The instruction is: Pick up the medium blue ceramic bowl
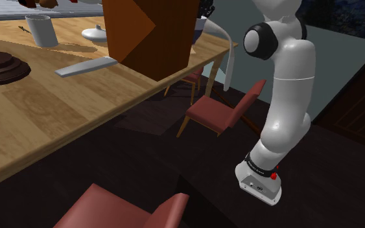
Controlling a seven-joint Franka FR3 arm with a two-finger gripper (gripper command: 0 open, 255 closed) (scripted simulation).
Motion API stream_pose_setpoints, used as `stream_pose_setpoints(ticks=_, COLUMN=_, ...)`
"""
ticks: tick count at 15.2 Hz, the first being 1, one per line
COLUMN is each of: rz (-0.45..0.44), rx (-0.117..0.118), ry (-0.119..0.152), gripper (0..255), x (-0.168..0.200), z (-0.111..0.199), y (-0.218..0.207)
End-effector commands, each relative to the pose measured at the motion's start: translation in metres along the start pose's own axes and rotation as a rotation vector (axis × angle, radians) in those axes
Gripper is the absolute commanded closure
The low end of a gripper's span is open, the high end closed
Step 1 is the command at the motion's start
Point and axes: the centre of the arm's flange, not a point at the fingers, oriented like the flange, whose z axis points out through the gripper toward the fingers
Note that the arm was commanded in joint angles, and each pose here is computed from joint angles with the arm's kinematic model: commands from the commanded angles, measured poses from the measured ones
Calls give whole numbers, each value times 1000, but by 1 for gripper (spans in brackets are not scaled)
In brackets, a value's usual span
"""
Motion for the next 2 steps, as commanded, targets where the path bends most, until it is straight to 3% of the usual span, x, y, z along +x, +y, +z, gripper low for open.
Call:
stream_pose_setpoints(ticks=1, rz=-2, rx=0, ry=0, gripper=255, x=0, z=-7, y=-1)
stream_pose_setpoints(ticks=2, rz=-2, rx=0, ry=0, gripper=255, x=0, z=-7, y=-1)
